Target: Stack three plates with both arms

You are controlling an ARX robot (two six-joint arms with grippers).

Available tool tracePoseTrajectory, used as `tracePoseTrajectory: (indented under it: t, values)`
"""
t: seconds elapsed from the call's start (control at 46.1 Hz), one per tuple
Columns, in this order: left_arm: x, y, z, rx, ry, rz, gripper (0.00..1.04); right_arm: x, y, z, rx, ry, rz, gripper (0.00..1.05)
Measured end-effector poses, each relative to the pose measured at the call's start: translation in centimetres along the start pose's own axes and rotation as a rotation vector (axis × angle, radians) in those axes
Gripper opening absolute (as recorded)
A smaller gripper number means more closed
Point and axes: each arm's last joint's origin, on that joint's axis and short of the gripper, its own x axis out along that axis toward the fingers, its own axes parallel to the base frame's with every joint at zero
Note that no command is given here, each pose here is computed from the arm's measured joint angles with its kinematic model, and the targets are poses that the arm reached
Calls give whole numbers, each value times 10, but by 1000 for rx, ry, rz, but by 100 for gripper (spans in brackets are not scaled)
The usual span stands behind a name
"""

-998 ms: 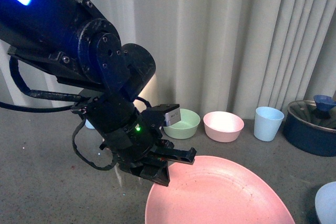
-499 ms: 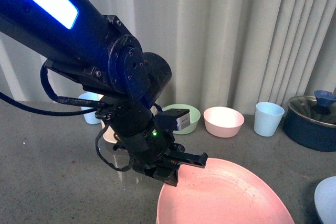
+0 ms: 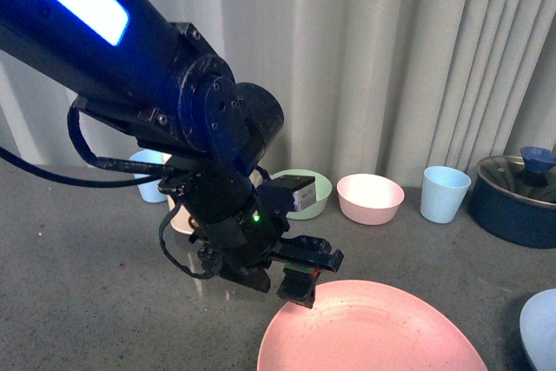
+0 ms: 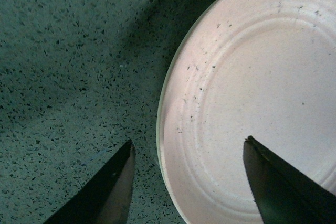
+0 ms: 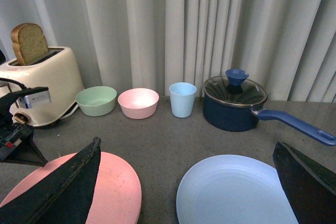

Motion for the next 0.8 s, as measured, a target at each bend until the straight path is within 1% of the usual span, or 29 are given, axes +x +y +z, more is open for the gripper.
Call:
tracePoseTrajectory:
  t: [0.087, 0.152, 0.174, 0.239, 0.282, 0.369, 0.434, 0.455, 0.477, 0.499, 0.521, 0.542, 0.564, 0.586, 0.607, 0.651, 0.694, 0.737, 0.803]
  values:
    - [-20, -3, 8, 30, -62, 1, 82, 0, 0, 0, 0, 0, 0, 97]
    - [-45, -8, 15, 84, -152, 41, 97, 0, 0, 0, 0, 0, 0, 97]
    - [-53, -9, 16, 105, -177, 59, 99, 0, 0, 0, 0, 0, 0, 97]
    - [-82, -15, 15, 164, -275, 131, 97, 0, 0, 0, 0, 0, 0, 97]
    - [-100, -19, 10, 202, -328, 159, 98, 0, 0, 0, 0, 0, 0, 97]
    - [-129, -29, -9, 265, -405, 182, 98, 0, 0, 0, 0, 0, 0, 97]
    - [-148, -37, -29, 306, -447, 198, 98, 0, 0, 0, 0, 0, 0, 97]
    - [-153, -40, -32, 306, -471, 224, 96, 0, 0, 0, 0, 0, 0, 97]
    - [-154, -42, -38, 269, -536, 317, 93, 0, 0, 0, 0, 0, 0, 97]
    - [-156, -42, -41, 248, -575, 361, 91, 0, 0, 0, 0, 0, 0, 97]
    - [-161, -43, -45, 214, -640, 421, 88, 0, 0, 0, 0, 0, 0, 97]
    - [-163, -41, -54, 155, -724, 508, 84, 0, 0, 0, 0, 0, 0, 97]
    - [-168, -41, -62, 101, -796, 562, 81, 0, 0, 0, 0, 0, 1, 97]
    - [-176, -40, -76, 19, -900, 619, 75, 0, 0, 0, 0, 0, 3, 97]
    - [-182, -39, -87, -18, -954, 649, 72, 0, 0, 0, 0, 0, 1, 97]
    - [-192, -36, -108, -78, -1047, 670, 65, 0, 0, 0, 0, 0, -3, 97]
    - [-200, -34, -127, -110, -1107, 679, 57, 0, 0, 0, 0, 0, -3, 97]
    - [-204, -32, -143, -132, -1133, 684, 50, 0, 0, 0, 0, 0, -3, 97]
    - [-204, -28, -163, -152, -1136, 685, 39, 0, 0, 0, 0, 0, 4, 97]
